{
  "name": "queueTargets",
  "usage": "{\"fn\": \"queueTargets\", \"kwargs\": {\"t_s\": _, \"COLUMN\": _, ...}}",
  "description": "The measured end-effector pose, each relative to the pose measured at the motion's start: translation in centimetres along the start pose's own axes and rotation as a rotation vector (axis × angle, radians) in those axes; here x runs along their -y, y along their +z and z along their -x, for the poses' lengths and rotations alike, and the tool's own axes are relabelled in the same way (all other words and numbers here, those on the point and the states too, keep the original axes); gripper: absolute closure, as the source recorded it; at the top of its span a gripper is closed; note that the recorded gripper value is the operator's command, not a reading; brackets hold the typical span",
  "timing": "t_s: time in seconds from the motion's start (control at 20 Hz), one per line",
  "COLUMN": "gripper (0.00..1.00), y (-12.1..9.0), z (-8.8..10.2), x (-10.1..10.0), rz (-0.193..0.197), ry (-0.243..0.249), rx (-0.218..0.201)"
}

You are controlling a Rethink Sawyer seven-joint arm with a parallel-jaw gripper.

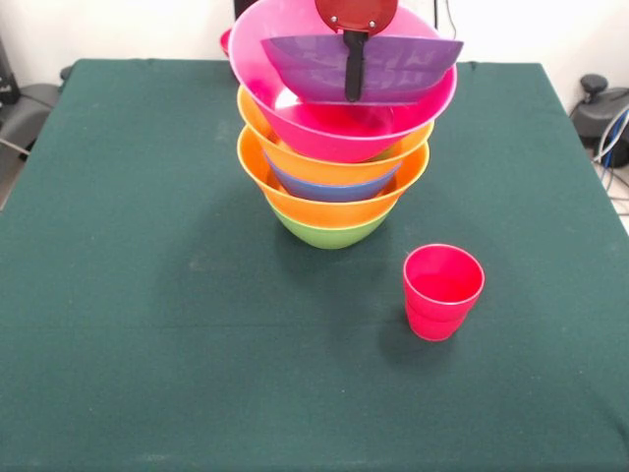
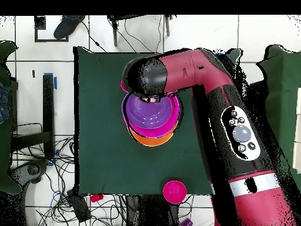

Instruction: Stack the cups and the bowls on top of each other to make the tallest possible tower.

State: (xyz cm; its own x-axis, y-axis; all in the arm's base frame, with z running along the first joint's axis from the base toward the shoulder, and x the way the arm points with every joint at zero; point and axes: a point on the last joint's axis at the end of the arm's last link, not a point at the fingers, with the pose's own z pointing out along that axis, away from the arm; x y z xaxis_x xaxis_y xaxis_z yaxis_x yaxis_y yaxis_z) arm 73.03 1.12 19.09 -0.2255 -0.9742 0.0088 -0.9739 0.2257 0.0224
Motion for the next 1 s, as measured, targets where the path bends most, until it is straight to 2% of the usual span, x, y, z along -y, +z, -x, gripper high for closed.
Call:
{"fn": "queueTargets", "kwargs": {"t_s": 0.35, "gripper": 1.00, "y": -0.05, "z": -0.14, "x": -0.23, "rz": 0.018, "ry": -0.004, "rx": -0.010}}
{"fn": "queueTargets", "kwargs": {"t_s": 1.0, "gripper": 1.00, "y": -0.63, "z": 0.16, "x": 0.13, "rz": 0.007, "ry": -0.012, "rx": 0.011}}
